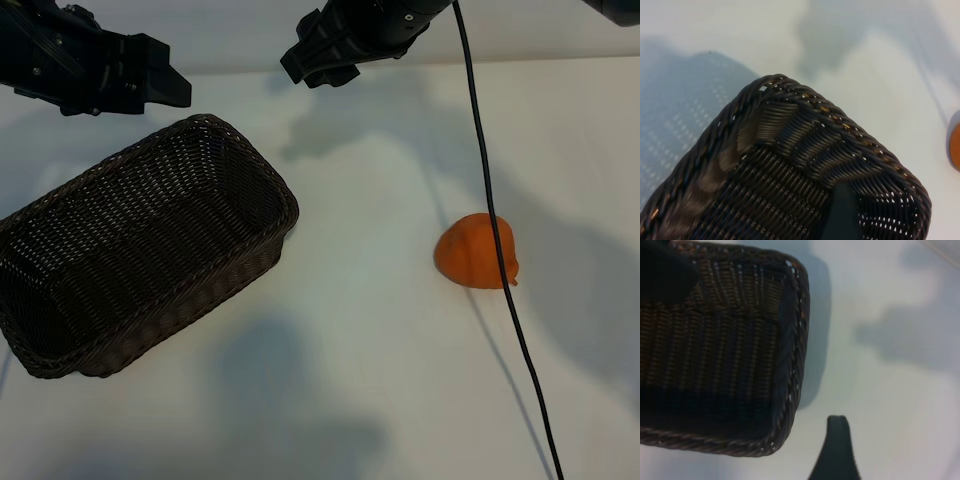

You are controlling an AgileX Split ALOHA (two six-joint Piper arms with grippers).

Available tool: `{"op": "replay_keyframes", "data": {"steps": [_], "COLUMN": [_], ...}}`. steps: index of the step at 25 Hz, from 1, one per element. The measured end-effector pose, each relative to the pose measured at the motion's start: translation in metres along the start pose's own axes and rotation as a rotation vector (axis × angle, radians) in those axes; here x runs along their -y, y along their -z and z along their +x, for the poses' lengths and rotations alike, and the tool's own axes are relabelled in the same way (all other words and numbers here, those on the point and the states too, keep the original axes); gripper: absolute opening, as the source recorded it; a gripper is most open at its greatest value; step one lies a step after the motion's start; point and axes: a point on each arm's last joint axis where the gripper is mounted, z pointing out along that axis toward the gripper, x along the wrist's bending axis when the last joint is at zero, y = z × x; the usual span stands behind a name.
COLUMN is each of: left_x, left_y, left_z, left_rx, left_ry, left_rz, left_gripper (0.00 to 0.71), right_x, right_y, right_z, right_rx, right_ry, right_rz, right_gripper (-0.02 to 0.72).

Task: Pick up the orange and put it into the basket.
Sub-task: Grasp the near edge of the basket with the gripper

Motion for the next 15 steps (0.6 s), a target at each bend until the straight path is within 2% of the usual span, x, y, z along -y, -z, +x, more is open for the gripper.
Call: {"op": "replay_keyframes", "data": {"steps": [6,10,15], "left_x": [-0.001,0.002,0.009], "left_y": [0.0,0.0,0.012], "left_z": [0.0,-0.001,-0.007], "left_rx": [-0.004,0.008,0.017], "left_ry": [0.001,0.002,-0.003], "left_rz": [-0.013,0.018,0.072], "left_gripper": [0.588,0.588,0.588], "right_x": [0.0,0.003,0.013], "right_y": [0.0,0.0,0.001], "right_z": [0.0,0.0,-0.005], "right_rx": [-0.003,0.003,0.052], "right_ry": [-0.009,-0.003,0.042], "right_rz": [0.002,0.036,0.142], "right_gripper": [0.559,0.559,0.559]}}
